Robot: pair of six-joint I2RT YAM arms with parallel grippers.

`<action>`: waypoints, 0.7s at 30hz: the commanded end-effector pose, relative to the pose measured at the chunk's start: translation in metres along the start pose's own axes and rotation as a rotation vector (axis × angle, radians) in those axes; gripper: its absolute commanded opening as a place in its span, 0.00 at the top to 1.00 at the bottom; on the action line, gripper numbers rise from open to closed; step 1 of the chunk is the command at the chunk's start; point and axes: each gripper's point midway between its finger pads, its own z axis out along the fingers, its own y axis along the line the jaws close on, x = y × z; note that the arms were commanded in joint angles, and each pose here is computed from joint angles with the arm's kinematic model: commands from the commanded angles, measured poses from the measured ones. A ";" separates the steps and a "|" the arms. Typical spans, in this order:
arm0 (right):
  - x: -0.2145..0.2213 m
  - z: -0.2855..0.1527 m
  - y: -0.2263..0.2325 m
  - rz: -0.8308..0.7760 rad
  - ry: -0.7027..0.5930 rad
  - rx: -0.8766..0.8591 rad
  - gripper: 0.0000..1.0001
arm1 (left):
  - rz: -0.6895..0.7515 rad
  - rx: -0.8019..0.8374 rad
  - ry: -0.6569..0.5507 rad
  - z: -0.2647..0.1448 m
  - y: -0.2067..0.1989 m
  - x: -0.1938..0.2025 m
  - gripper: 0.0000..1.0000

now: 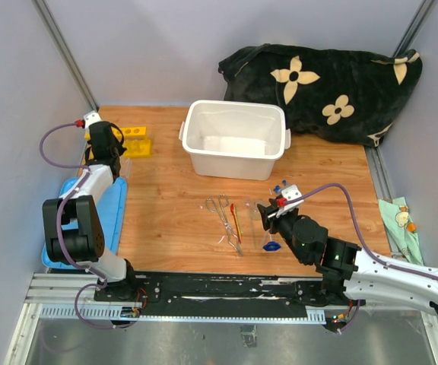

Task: Organize the chemistry lab equipment
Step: Insert the test tube into the slot of the test tube rack.

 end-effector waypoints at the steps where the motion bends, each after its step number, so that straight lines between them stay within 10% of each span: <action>1: 0.003 -0.001 -0.013 0.019 -0.003 0.051 0.60 | -0.021 -0.007 -0.020 0.007 0.004 0.001 1.00; 21: 0.006 -0.002 -0.020 0.039 -0.013 0.063 0.59 | -0.002 -0.060 -0.001 0.003 0.019 0.017 1.00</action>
